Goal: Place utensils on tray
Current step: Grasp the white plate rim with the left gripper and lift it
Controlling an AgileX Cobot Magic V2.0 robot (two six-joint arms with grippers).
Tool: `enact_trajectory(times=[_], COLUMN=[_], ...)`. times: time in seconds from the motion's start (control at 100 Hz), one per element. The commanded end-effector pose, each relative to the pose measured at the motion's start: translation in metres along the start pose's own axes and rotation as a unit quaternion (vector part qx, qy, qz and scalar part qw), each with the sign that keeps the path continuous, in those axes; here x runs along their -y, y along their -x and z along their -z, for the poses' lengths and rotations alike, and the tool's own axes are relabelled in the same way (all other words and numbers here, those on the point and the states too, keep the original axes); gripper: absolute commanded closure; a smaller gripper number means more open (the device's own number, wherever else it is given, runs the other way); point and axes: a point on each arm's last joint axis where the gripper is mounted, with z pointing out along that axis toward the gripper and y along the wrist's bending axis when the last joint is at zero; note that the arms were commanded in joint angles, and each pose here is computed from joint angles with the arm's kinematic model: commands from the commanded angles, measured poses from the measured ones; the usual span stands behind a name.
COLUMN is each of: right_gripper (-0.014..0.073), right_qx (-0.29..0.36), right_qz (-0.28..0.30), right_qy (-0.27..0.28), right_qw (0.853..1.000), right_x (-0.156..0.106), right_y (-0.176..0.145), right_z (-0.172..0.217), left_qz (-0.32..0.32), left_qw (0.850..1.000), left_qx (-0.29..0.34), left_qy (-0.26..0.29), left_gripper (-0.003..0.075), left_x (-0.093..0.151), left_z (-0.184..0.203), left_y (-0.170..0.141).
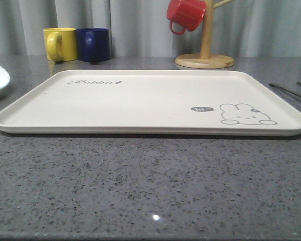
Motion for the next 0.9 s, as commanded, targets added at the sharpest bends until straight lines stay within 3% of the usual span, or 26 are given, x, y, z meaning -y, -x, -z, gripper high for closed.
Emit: enact_trajectory(times=[0.0,0.18,0.39,0.89], right_gripper=[0.0663,0.0663,0.0663,0.0663], right_qx=[0.061,0.061,0.061,0.061], right_qz=[0.008,0.008,0.008,0.008], right_qy=[0.000,0.000,0.000,0.000], right_qw=[0.998,0.998,0.998,0.998], right_x=[-0.001,-0.001,-0.001,-0.001], right_y=[0.015,0.015,0.015,0.015], right_z=[0.003,0.003,0.003,0.003], left_qz=[0.008,0.002,-0.017,-0.114], left_qw=[0.996,0.988,0.977,0.951], left_qx=[0.086,0.115,0.110,0.030], left_qy=[-0.036,-0.102,-0.179,-0.284], left_gripper=[0.0737,0.0737,0.0738,0.0738], left_x=[0.006,0.020,0.046,0.155], left_z=[0.044,0.074,0.078,0.026], left_y=[0.011,0.007,0.005,0.003])
